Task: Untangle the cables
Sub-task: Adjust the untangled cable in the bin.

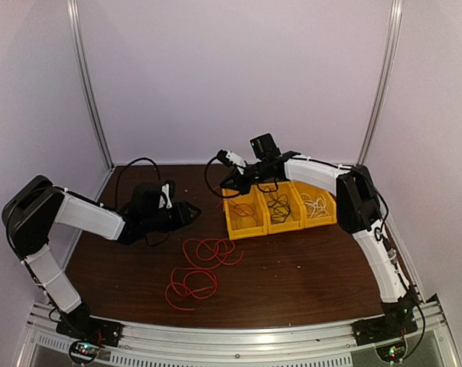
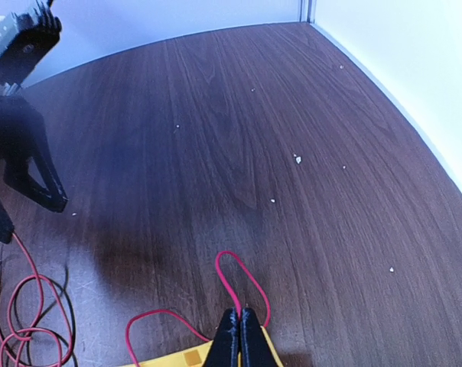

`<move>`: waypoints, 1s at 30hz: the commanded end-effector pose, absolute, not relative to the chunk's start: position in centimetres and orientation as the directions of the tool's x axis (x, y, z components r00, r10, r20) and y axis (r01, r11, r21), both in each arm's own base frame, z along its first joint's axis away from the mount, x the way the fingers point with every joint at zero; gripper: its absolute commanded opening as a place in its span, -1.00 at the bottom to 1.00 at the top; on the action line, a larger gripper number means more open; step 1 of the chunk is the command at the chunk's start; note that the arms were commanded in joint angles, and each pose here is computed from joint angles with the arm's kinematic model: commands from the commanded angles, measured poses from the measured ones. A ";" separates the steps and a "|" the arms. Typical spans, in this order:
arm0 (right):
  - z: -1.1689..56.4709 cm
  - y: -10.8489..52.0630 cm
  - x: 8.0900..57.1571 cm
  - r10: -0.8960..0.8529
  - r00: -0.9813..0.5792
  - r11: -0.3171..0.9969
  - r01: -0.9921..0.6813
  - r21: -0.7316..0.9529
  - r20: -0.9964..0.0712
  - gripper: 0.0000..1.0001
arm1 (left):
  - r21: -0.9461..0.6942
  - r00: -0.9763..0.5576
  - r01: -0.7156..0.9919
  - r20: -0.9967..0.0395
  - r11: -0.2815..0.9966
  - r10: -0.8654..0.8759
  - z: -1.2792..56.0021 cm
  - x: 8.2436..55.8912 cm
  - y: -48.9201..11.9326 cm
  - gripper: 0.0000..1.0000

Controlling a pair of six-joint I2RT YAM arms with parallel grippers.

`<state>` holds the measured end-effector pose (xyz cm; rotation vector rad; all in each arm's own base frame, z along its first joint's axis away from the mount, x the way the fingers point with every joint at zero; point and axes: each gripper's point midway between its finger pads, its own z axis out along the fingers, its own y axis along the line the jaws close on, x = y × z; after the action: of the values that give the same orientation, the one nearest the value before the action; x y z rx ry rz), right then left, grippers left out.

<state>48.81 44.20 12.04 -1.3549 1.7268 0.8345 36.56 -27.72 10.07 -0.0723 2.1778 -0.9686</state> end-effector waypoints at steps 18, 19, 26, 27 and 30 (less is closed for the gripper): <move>23.6 38.9 44.0 -0.465 0.014 0.192 -0.974 -0.116 -0.885 -1.00 | -0.677 -0.722 0.227 -0.599 0.700 -0.345 9.1 37.0 -27.9 0.08; 23.5 38.4 44.1 -0.472 0.011 0.199 -0.973 -0.118 -0.882 -1.00 | -0.679 -0.724 0.226 -0.597 0.699 -0.345 9.0 37.1 -27.9 0.08; 23.2 35.8 44.4 -0.486 -0.021 0.241 -0.964 -0.111 -0.874 -1.00 | -0.694 -0.736 0.225 -0.581 0.684 -0.347 8.7 37.3 -28.5 0.08; 23.1 35.4 44.6 -0.487 -0.026 0.250 -0.962 -0.112 -0.873 -1.00 | -0.695 -0.736 0.227 -0.581 0.682 -0.348 8.7 37.3 -28.6 0.08; 22.8 34.2 45.0 -0.490 -0.049 0.272 -0.957 -0.099 -0.870 -1.00 | -0.702 -0.737 0.234 -0.579 0.673 -0.348 8.7 37.3 -28.9 0.08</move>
<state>44.91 35.90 20.46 -1.3738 1.6933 0.7199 36.50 -28.00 7.24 -0.1010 2.2342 -0.9761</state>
